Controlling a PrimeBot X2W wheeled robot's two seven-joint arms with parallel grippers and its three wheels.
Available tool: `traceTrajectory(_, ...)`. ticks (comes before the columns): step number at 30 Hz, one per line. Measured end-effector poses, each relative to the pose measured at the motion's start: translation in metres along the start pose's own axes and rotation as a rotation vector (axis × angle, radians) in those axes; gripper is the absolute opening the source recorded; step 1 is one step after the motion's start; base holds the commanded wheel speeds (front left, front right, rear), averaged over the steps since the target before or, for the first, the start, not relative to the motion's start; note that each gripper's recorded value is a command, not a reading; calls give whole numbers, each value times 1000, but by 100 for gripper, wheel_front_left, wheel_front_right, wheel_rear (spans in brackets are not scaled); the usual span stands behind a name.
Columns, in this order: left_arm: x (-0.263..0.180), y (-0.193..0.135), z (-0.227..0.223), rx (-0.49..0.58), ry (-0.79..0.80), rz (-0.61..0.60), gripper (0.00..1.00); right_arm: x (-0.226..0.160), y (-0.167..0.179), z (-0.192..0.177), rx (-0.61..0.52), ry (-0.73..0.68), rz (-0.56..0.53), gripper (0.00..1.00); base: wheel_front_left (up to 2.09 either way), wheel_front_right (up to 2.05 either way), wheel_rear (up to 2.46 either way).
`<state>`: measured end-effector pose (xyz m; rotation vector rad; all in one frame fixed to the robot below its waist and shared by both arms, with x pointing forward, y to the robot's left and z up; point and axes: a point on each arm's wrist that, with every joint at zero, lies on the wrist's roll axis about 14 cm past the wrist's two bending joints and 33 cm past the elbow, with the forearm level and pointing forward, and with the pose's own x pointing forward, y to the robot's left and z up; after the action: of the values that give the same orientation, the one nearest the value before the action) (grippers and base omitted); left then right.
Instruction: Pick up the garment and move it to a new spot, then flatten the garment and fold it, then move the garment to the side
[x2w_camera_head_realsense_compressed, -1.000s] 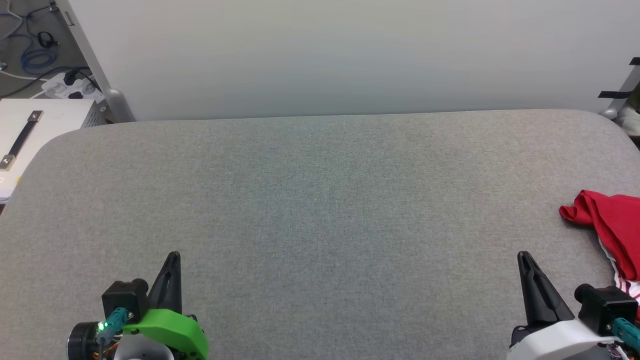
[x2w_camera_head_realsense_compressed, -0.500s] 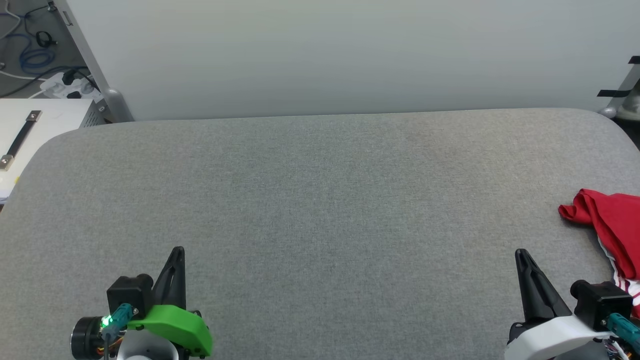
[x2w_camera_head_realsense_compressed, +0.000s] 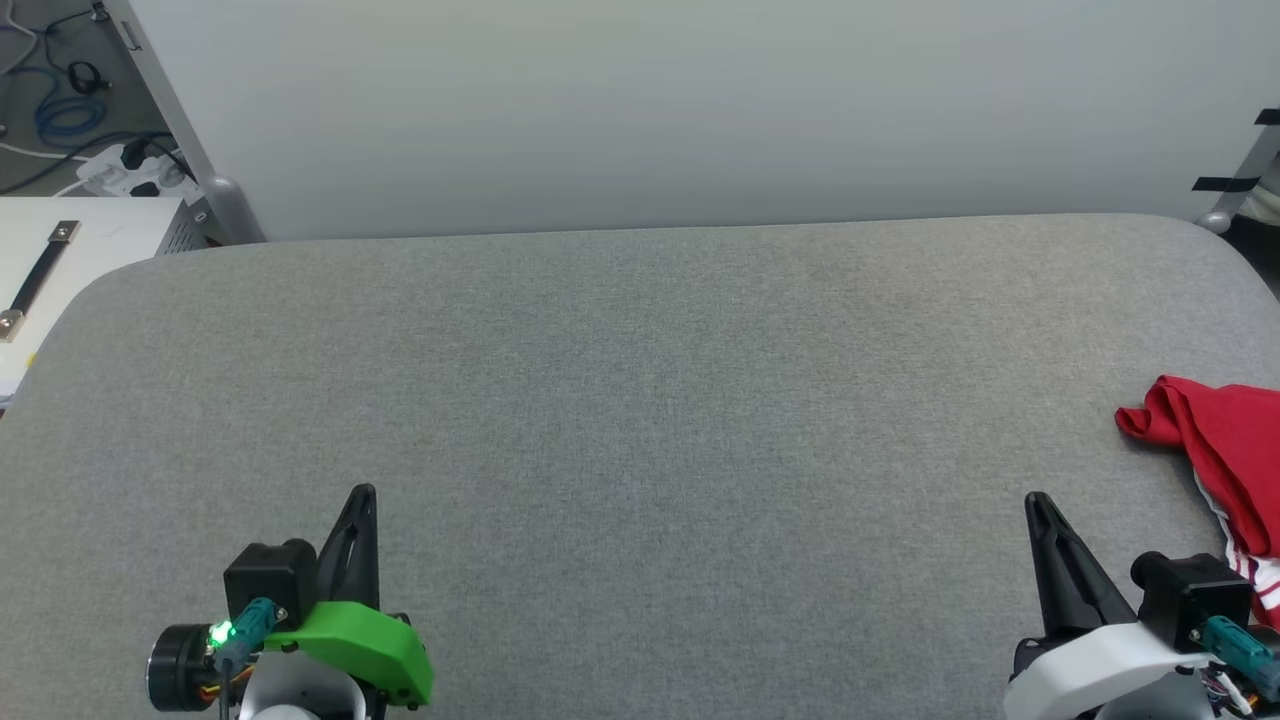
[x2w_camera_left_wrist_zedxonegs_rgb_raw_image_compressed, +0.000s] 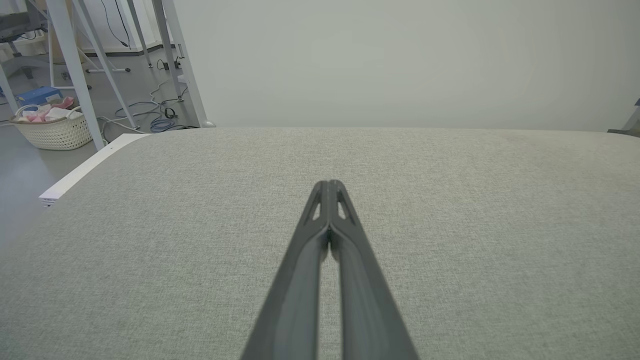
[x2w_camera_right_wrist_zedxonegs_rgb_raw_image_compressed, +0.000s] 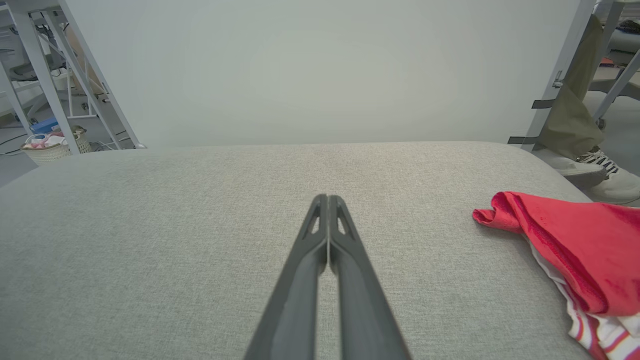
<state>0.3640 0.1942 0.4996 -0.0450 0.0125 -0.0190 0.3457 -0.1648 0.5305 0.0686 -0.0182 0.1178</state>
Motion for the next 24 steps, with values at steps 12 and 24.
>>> traceTrajectory(12, 2, -5, 5, 9, -5, -5, 0, 3, 0, -2, -21, 8, 1, 0, 0, 0, 0)
traceTrajectory(24, 4, -7, 10, 24, -13, -5, 0, 7, 0, -2, -32, 11, 4, 0, 0, 0, 0)
